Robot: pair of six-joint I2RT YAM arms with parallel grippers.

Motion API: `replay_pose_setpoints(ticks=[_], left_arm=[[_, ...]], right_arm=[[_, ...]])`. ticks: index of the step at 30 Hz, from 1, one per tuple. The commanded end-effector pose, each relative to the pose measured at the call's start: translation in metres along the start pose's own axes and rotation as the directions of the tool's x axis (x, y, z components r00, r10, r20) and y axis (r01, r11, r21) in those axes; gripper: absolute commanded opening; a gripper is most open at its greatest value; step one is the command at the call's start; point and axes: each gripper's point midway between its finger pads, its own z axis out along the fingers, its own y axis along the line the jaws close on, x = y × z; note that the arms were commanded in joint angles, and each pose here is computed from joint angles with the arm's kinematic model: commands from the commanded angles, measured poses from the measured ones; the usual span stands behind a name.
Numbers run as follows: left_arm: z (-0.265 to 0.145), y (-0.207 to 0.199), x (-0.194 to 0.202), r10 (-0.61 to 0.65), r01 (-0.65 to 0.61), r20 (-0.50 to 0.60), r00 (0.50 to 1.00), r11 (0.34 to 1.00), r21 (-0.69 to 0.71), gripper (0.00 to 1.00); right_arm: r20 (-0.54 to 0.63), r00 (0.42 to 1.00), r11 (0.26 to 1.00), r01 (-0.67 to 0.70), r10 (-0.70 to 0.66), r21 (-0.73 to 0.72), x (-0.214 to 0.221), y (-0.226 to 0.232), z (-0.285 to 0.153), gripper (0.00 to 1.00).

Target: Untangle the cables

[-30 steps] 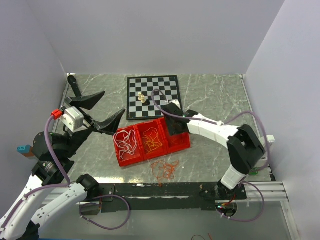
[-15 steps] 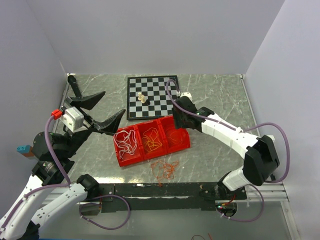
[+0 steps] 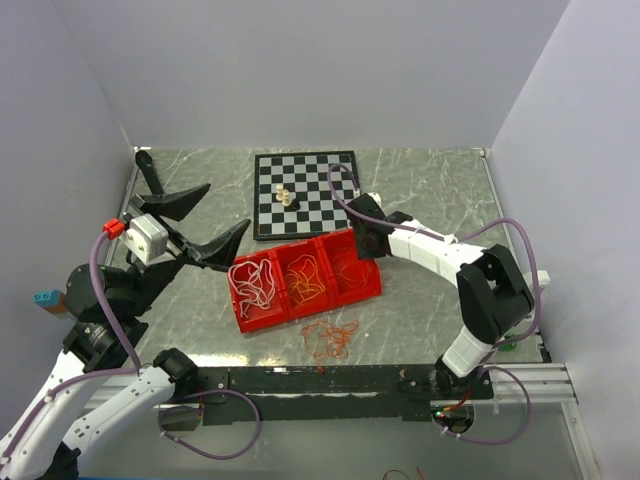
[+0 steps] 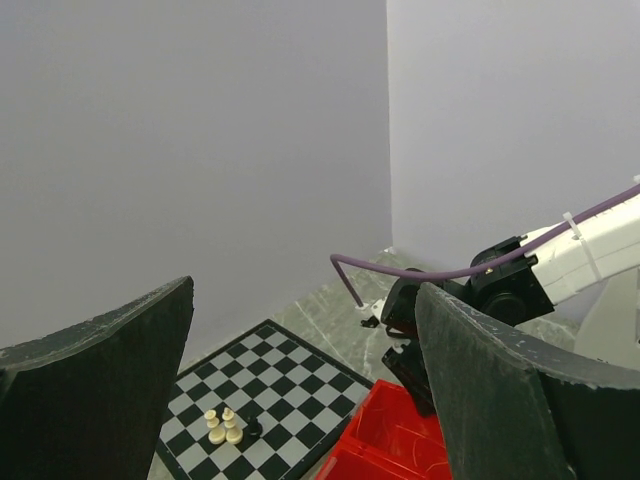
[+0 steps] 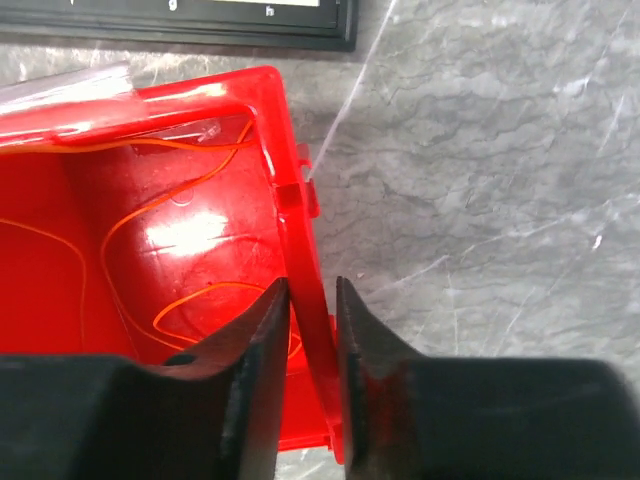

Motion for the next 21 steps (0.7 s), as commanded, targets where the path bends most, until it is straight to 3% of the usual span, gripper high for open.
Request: replay_pose_setpoints(ticks=[1, 4, 6, 10, 21], left_arm=[[-0.003, 0.0, -0.021, -0.003, 0.003, 0.05, 0.999, 1.0, 0.0, 0.97], [-0.003, 0.0, -0.023, -0.007, 0.007, 0.053, 0.999, 1.0, 0.003, 0.97], [-0.003, 0.0, -0.023, -0.006, 0.006, 0.051, 0.999, 1.0, 0.002, 0.97], [-0.003, -0.002, -0.026, -0.013, 0.012, 0.058, 0.998, 1.0, 0.012, 0.97], [-0.006, -0.001, -0.025, -0.01, 0.01, 0.054, 0.998, 1.0, 0.004, 0.97]], right_arm=[[0.059, 0.989, 0.988, -0.137, 0.133, 0.072, -0.001, -0.024, -0.002, 0.22], [0.058, 0.969, 0.952, -0.248, 0.242, 0.176, 0.014, -0.048, -0.003, 0.07], [0.049, 0.952, 0.925, -0.306, 0.303, 0.223, 0.025, -0.058, -0.005, 0.04], [0.044, 0.938, 0.911, -0.345, 0.344, 0.225, 0.042, -0.061, -0.003, 0.07], [0.041, 0.971, 0.939, -0.237, 0.234, 0.249, 0.041, -0.076, -0.018, 0.09]])
